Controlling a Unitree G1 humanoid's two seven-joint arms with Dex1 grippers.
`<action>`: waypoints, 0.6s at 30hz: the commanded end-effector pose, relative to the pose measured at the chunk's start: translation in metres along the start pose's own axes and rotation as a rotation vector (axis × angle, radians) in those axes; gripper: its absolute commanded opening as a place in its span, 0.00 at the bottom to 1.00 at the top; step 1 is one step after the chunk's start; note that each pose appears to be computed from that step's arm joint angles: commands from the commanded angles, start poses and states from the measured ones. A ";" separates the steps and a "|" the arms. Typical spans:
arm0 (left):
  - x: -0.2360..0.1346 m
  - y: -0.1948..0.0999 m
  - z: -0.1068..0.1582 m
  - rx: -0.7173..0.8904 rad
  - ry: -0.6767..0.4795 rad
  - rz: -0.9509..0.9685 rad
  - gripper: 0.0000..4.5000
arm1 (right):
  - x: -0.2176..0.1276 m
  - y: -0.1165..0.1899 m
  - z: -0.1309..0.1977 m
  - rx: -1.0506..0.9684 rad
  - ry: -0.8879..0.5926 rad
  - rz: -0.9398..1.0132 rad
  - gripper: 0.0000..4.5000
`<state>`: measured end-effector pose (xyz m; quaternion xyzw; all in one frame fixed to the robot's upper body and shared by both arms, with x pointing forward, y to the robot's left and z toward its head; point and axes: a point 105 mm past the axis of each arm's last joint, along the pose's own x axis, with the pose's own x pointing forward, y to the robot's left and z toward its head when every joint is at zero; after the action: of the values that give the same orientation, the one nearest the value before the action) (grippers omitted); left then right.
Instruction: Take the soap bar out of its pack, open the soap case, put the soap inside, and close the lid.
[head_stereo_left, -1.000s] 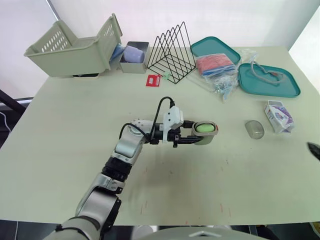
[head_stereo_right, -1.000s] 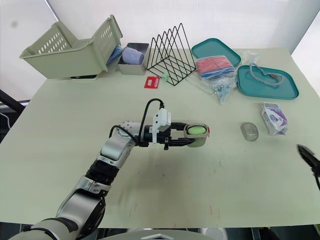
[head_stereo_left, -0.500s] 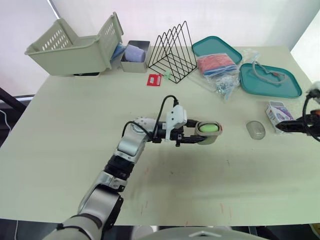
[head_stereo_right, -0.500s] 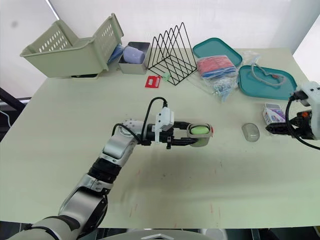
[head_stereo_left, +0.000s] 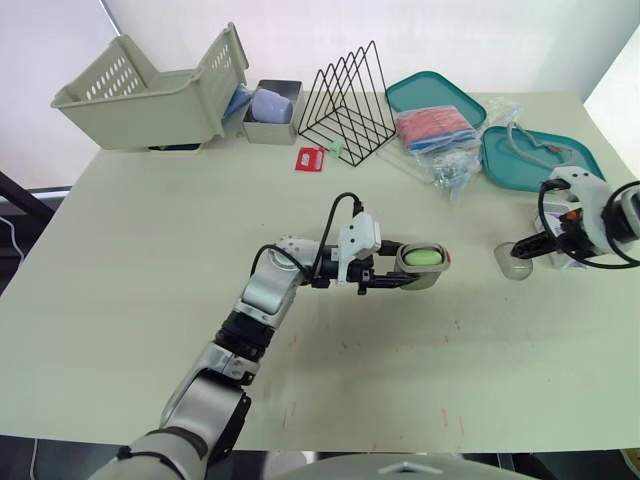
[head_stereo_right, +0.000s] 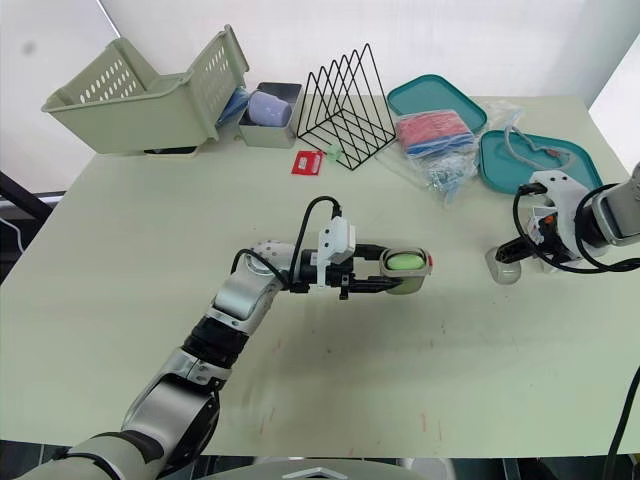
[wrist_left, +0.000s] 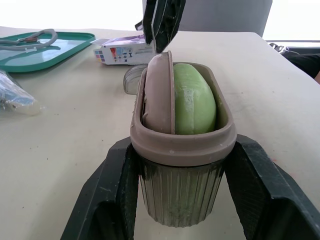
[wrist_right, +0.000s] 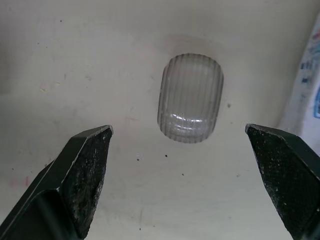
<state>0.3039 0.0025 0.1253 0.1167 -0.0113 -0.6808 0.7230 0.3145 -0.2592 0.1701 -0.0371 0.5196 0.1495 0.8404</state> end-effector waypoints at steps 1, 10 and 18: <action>0.002 -0.002 0.013 0.041 -0.039 -0.003 0.44 | -0.002 0.001 0.003 -0.010 0.000 -0.006 0.99; 0.002 0.000 0.015 0.045 -0.039 0.001 0.44 | 0.014 -0.005 0.004 0.032 0.027 -0.027 0.99; 0.002 0.001 0.015 0.044 -0.036 0.003 0.44 | 0.026 -0.011 0.003 0.033 0.039 -0.047 0.99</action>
<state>0.3046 0.0025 0.1242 0.1164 -0.0093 -0.6773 0.7264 0.3285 -0.2626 0.1411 -0.0324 0.5471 0.1209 0.8277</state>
